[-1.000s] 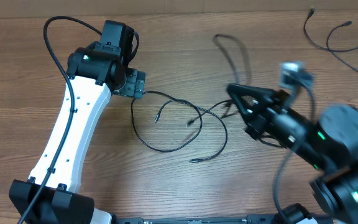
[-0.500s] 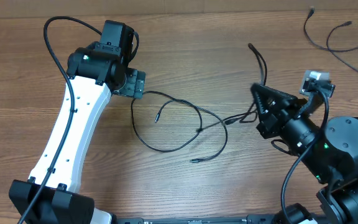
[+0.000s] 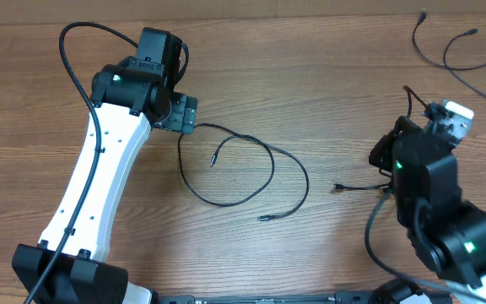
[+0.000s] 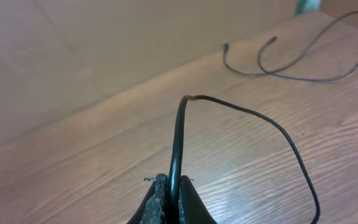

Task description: Untangle cables

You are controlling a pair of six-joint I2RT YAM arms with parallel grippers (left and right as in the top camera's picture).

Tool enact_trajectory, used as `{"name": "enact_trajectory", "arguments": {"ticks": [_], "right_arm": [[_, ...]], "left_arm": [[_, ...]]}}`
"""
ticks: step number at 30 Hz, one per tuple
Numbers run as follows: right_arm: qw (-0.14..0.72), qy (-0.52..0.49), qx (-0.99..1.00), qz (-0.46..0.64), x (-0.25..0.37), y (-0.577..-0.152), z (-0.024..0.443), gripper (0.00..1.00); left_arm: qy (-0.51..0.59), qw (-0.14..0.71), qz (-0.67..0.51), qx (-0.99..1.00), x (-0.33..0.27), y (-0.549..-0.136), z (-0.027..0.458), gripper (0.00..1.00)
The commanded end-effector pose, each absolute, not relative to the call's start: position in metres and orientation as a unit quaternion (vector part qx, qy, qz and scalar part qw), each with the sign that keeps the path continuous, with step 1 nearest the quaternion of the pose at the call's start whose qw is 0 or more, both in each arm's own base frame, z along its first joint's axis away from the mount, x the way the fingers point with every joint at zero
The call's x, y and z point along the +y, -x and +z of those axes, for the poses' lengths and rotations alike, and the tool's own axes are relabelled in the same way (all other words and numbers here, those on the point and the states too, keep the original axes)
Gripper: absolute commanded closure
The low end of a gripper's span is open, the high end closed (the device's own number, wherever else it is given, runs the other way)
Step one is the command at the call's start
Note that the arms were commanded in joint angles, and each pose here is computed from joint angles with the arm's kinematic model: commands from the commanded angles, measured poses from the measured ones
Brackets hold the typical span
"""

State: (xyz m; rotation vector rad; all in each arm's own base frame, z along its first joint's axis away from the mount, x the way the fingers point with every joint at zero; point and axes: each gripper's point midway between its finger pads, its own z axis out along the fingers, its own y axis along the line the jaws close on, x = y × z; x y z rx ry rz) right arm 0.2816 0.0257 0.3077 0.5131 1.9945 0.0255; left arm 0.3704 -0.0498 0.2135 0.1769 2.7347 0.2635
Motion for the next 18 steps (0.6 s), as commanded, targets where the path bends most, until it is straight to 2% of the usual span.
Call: {"name": "enact_trajectory", "arguments": {"ticks": [1, 7, 18], "right_arm": [[0.497, -0.232, 0.836, -0.03, 0.013, -0.298, 0.292, 0.96], [0.445, -0.269, 0.854, -0.023, -0.006, -0.327, 0.258, 0.96], [0.389, -0.43, 0.814, -0.001, -0.129, -0.342, 0.216, 0.96]], "left_arm": [[-0.07, 0.189, 0.102, 0.974, -0.048, -0.371, 0.21, 0.0], [-0.07, 0.189, 0.102, 0.974, -0.048, -0.371, 0.21, 0.0], [-0.07, 0.189, 0.102, 0.974, -0.048, -0.371, 0.21, 0.0]]}}
